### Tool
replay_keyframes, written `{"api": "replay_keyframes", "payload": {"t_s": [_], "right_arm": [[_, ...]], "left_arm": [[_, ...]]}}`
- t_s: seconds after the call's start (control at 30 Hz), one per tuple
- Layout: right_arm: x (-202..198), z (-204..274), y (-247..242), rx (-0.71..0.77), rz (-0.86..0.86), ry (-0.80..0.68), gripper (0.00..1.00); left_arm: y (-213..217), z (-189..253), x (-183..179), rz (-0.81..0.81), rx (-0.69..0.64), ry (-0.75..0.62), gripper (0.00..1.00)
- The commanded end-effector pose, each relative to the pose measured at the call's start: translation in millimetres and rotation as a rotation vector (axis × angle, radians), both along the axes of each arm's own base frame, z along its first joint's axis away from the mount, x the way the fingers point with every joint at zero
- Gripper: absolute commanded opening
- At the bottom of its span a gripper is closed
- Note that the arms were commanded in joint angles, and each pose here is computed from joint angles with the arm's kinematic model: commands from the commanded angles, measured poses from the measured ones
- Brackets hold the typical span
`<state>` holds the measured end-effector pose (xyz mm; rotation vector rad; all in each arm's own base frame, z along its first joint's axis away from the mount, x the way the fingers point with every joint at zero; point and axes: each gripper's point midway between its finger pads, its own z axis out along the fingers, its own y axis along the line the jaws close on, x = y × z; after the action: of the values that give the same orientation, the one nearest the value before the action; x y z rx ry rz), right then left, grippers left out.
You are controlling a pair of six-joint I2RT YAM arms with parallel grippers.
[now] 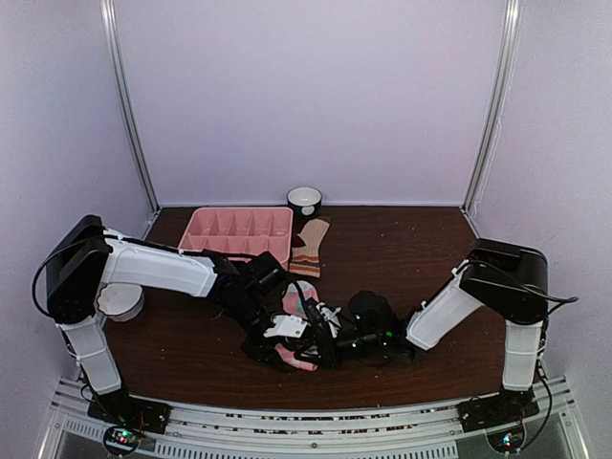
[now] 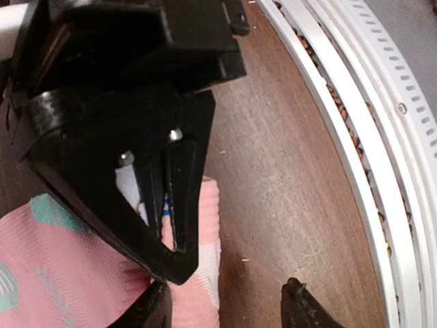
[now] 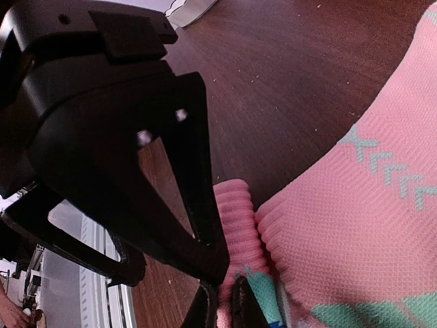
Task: Roll the socks
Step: Roll the sock at the center of the board.
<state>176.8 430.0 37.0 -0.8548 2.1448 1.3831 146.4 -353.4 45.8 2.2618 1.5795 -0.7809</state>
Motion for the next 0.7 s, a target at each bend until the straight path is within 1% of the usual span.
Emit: {"api": "replay_keyframes", "payload": {"t_s": [0.0,0.13,0.23,0.4,0.6,0.63,0.67], "right_arm": [[-5.7,-76.7,-40.8,-0.295,-0.09,0.156,0.0],[-8.7,-85.2,-44.4,-0.32,-0.084,0.173,0.0],[-11.4,-91.7,-47.0,-0.332,-0.081,0.191,0.0],[-14.8,-88.1,-45.4,-0.294,-0.079,0.214,0.01],[-14.0,-77.2,-45.0,-0.267,-0.077,0.206,0.15],[-13.9,-73.9,-43.9,-0.255,-0.073,0.205,0.19],[-14.3,-69.1,-42.2,-0.236,-0.065,0.2,0.25]], "left_arm": [[12.7,-8.0,-12.4,-0.036,0.016,0.002,0.57],[13.4,-20.2,-0.6,0.004,0.034,-0.06,0.56],[11.6,-27.6,10.8,0.036,0.049,-0.11,0.53],[7.2,-42.0,27.1,0.066,0.084,-0.195,0.45],[15.2,-62.1,29.3,0.067,0.156,-0.206,0.42],[17.3,-65.3,28.9,0.065,0.168,-0.205,0.41],[18.8,-67.9,28.3,0.062,0.181,-0.201,0.38]]}}
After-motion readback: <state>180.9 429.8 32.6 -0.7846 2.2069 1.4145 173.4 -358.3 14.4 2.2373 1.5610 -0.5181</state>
